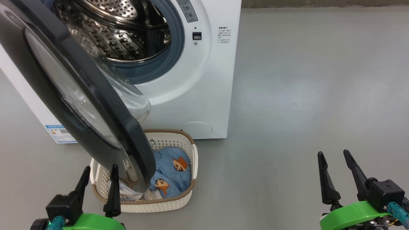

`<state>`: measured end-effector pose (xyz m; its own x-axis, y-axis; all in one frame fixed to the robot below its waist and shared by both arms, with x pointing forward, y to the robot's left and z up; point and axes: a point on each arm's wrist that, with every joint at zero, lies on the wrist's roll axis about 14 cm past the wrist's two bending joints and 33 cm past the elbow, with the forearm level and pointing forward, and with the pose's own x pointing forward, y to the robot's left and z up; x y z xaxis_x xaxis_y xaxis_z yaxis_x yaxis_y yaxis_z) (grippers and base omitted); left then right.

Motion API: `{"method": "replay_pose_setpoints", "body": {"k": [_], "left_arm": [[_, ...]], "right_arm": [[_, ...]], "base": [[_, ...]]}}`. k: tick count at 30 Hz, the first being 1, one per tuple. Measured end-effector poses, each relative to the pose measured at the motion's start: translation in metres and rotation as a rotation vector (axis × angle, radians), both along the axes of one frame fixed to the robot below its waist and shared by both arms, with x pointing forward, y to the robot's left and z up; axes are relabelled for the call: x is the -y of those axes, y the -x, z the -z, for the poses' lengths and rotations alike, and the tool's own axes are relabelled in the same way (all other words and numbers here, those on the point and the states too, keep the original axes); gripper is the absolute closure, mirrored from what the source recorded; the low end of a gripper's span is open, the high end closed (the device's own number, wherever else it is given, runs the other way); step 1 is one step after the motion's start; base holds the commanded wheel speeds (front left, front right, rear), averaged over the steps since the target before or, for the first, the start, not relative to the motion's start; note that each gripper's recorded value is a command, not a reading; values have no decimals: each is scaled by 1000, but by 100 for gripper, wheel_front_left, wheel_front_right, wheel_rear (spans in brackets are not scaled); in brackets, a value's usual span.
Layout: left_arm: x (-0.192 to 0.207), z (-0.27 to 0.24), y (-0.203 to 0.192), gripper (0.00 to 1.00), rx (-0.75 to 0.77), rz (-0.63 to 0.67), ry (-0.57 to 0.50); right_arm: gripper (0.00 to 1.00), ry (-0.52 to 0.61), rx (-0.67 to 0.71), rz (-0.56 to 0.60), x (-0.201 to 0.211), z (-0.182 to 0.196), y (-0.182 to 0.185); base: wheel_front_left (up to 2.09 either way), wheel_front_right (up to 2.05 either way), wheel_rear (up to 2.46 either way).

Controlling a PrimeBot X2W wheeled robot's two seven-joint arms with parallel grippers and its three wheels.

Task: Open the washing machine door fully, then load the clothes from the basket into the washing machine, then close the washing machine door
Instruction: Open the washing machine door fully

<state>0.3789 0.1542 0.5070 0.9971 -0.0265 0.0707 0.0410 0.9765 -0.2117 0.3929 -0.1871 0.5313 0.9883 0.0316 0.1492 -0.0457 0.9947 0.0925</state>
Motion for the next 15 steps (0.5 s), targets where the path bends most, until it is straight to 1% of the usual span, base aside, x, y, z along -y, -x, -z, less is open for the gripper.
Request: {"method": "replay_pose_setpoints", "body": {"k": [15], "left_arm": [[-1, 4, -1, 0, -12, -4, 0]], "right_arm": [[0, -1, -13, -19, -7, 5, -2]], "base": [[0, 0, 0]]}}
